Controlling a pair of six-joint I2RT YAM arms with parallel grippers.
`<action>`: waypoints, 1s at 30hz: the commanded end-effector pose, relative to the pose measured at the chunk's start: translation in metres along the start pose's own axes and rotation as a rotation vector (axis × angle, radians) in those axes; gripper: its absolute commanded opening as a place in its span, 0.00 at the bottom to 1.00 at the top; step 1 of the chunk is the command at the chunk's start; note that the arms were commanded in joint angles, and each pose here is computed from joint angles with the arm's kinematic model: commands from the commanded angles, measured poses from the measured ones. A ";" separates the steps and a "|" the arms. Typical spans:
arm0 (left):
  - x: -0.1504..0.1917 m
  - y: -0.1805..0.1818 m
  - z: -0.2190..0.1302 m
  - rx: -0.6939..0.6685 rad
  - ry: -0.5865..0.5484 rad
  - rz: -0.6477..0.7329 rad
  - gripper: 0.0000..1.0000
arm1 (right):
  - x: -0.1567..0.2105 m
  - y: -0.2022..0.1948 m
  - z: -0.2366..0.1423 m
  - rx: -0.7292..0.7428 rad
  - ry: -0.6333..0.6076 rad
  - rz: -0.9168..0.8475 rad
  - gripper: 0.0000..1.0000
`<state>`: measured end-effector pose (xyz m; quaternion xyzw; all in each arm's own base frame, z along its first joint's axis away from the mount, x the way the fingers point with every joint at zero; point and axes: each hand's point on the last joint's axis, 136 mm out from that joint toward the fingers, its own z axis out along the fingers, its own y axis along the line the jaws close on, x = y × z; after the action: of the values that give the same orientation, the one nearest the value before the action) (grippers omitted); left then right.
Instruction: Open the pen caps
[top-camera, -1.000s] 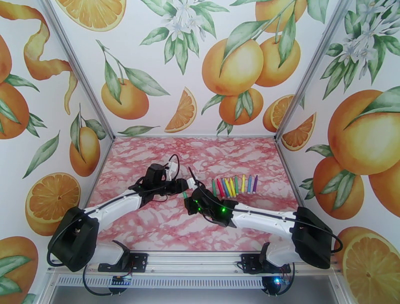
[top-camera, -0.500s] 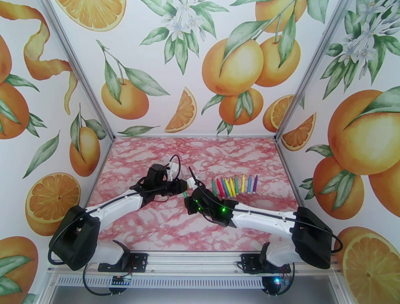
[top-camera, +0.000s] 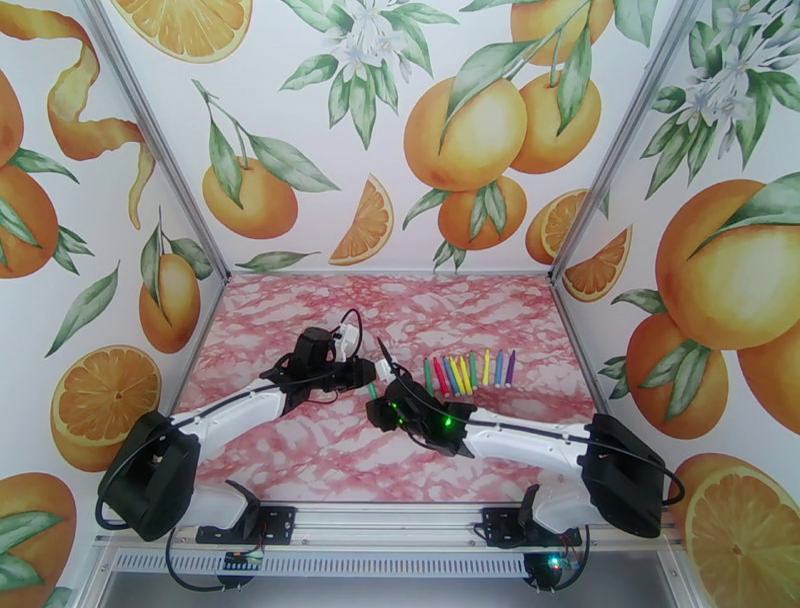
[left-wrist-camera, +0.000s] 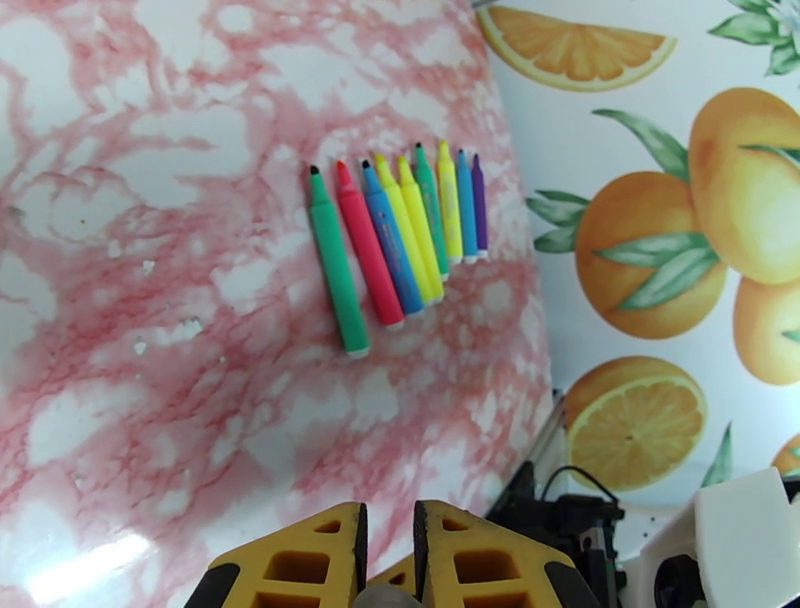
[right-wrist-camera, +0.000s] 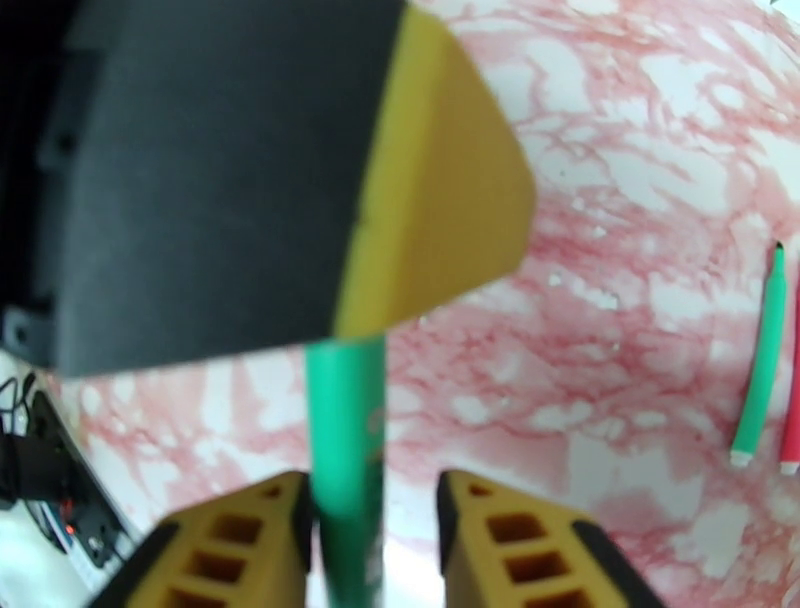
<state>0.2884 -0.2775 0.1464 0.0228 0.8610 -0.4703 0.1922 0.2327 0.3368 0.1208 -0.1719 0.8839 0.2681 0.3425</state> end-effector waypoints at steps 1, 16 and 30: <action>-0.007 -0.024 -0.002 0.065 0.000 0.044 0.01 | -0.007 0.008 0.005 -0.044 -0.026 -0.002 0.37; -0.020 -0.024 -0.010 0.015 -0.061 0.043 0.00 | 0.004 0.007 0.006 -0.059 -0.002 -0.008 0.03; -0.051 -0.012 -0.018 -0.101 -0.163 0.027 0.00 | 0.036 -0.006 -0.005 -0.083 0.011 -0.006 0.00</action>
<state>0.2868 -0.2786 0.1519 0.0161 0.8756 -0.4477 0.1805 0.2297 0.3394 0.1244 -0.1678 0.8548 0.3216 0.3712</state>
